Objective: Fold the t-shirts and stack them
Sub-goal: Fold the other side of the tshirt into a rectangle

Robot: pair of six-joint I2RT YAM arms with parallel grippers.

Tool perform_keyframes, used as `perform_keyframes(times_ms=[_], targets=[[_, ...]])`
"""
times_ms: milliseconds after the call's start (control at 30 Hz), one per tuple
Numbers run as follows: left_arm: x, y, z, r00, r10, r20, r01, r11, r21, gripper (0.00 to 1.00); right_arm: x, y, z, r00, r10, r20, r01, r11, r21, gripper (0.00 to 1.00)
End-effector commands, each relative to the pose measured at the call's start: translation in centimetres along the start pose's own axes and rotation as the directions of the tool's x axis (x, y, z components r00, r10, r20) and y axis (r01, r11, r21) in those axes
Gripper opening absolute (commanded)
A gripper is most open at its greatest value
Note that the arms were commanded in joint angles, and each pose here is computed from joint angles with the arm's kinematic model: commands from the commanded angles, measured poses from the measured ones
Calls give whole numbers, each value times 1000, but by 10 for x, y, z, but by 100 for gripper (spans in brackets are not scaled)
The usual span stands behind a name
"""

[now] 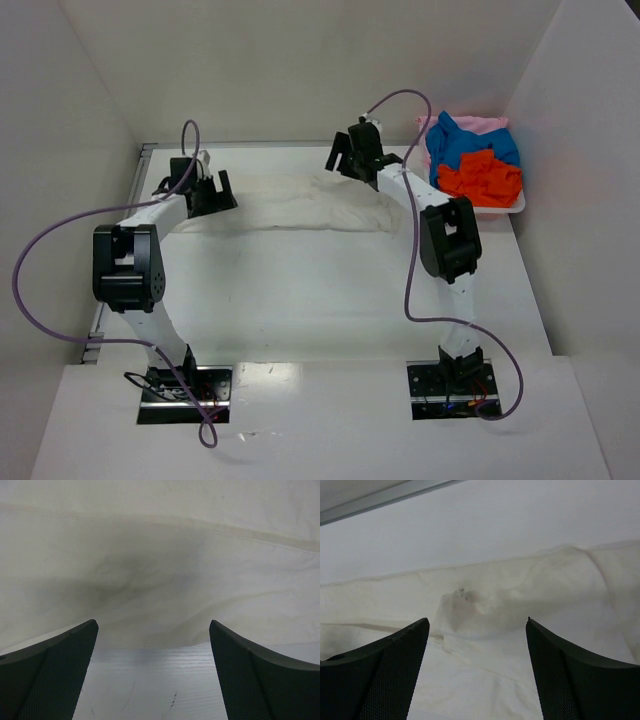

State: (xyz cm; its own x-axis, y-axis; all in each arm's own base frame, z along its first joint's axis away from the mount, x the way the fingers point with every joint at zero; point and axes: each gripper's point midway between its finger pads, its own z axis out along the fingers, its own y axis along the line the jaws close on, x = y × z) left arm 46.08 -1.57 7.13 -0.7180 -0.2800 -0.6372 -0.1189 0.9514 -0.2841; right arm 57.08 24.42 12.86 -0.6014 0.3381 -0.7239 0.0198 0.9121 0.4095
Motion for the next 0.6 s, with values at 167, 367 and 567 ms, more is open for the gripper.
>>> perform_keyframes(times_ms=[167,367,567], targets=[[-88,-29,-24,974,127,190,-141,988,60,100,-7,2,-63,998,13,58,-8,997,-77,77],[-95,-29,-8,968,197,157,-209,976,67,100,20,-52,-34,997,-67,-25,69,988,137,77],[-84,-7,22,957,281,75,-282,960,0,100,7,-82,-16,998,-37,-42,44,983,181,77]])
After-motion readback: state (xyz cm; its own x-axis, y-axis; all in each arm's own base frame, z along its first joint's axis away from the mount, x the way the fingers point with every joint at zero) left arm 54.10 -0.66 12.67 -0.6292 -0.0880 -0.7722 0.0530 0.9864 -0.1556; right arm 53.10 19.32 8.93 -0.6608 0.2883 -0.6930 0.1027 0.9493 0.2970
